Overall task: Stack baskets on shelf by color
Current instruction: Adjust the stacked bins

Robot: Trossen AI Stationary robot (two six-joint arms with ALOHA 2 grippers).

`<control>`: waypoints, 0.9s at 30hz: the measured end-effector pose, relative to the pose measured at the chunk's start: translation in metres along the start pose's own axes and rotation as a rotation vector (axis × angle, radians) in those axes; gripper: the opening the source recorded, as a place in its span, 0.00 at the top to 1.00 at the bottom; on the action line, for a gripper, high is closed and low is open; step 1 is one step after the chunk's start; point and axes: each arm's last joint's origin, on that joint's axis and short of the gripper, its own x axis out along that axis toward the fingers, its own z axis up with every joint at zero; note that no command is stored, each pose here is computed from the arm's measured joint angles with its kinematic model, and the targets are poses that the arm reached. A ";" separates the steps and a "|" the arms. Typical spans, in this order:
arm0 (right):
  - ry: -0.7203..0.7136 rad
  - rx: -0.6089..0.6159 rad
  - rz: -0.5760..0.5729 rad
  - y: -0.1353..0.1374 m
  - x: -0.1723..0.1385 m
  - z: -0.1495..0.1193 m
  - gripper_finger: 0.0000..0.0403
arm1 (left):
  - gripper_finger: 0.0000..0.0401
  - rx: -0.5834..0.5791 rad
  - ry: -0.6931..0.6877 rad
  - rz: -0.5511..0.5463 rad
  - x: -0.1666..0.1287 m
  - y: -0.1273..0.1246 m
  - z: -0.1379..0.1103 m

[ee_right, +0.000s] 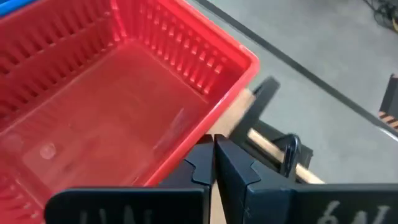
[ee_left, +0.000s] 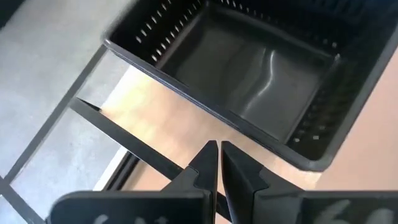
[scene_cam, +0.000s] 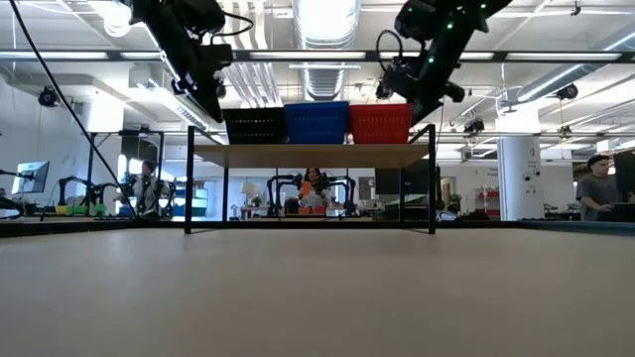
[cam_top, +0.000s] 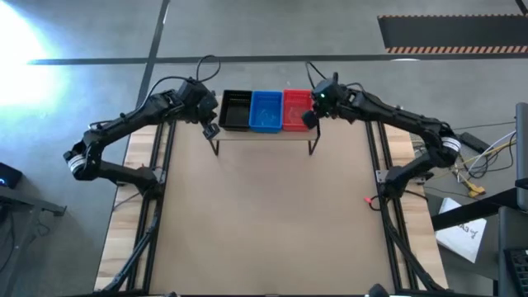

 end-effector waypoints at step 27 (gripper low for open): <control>0.059 0.021 -0.009 -0.003 -0.012 0.013 0.98 | 0.99 0.108 -0.029 0.084 -0.016 -0.003 -0.004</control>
